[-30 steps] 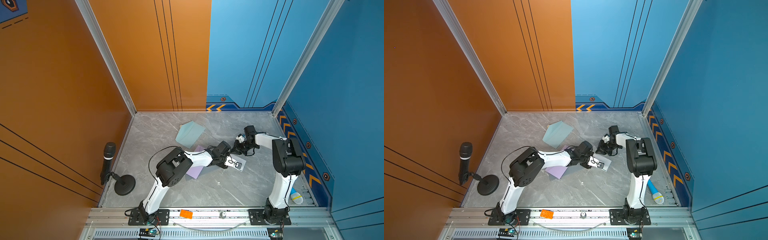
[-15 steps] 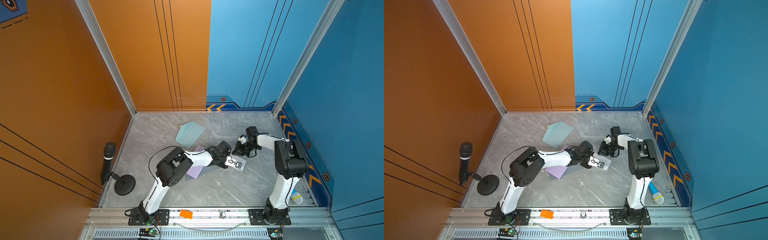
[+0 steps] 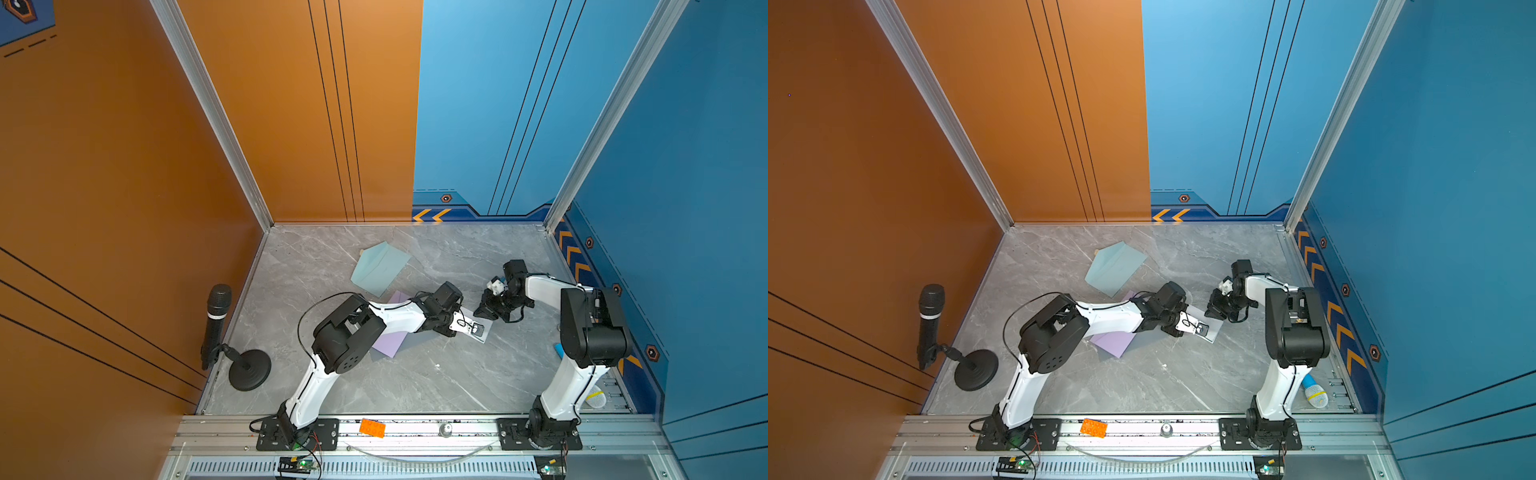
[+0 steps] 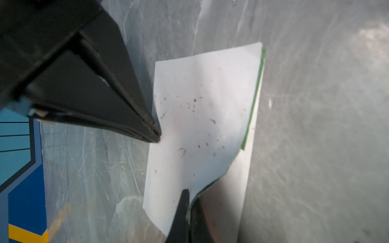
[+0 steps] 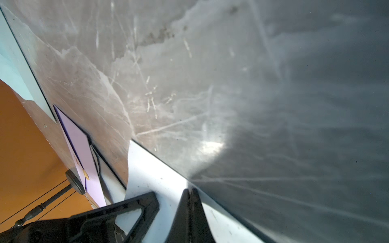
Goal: Fold the letter paper in half and place it into the envelope
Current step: Fold the letter paper at the center of the board.
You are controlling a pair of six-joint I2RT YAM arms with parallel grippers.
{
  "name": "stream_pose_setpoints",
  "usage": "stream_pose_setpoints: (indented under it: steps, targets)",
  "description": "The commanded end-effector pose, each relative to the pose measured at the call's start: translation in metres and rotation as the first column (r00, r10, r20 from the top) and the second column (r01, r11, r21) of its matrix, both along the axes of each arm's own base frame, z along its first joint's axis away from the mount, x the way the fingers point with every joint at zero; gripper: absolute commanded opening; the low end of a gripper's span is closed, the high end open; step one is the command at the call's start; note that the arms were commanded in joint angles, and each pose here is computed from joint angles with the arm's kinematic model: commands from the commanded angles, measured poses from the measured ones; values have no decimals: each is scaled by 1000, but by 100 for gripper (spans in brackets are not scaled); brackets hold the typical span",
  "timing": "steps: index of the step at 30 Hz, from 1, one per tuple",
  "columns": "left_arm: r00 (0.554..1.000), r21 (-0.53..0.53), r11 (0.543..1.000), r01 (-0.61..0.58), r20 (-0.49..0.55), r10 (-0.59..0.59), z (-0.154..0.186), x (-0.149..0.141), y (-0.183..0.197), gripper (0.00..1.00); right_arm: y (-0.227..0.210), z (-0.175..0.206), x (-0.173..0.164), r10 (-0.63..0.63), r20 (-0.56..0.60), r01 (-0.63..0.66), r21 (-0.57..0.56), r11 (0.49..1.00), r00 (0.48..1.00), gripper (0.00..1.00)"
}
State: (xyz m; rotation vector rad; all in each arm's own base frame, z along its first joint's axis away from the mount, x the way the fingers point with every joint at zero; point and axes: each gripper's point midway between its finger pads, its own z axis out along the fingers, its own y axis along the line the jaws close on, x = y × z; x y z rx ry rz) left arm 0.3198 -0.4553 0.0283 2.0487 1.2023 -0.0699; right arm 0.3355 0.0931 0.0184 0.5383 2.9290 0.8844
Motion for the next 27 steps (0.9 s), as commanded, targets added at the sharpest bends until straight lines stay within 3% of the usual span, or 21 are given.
stream_pose_setpoints:
  steps: [1, 20, 27]
  targets:
    - [996, 110, 992, -53, -63, 60, -40, -2, 23, 0, -21, -17, -30, -29, -104, 22, -68, 997, 994, 7]
    - [995, 123, 989, -81, -56, 88, -45, 0, 27, 0, -61, -15, -61, -137, -126, 129, -70, 989, 983, 7]
    - [988, 108, 985, -134, -68, 142, -39, 4, 26, 0, -58, 6, -52, -155, -47, 155, -8, 988, 987, 12]
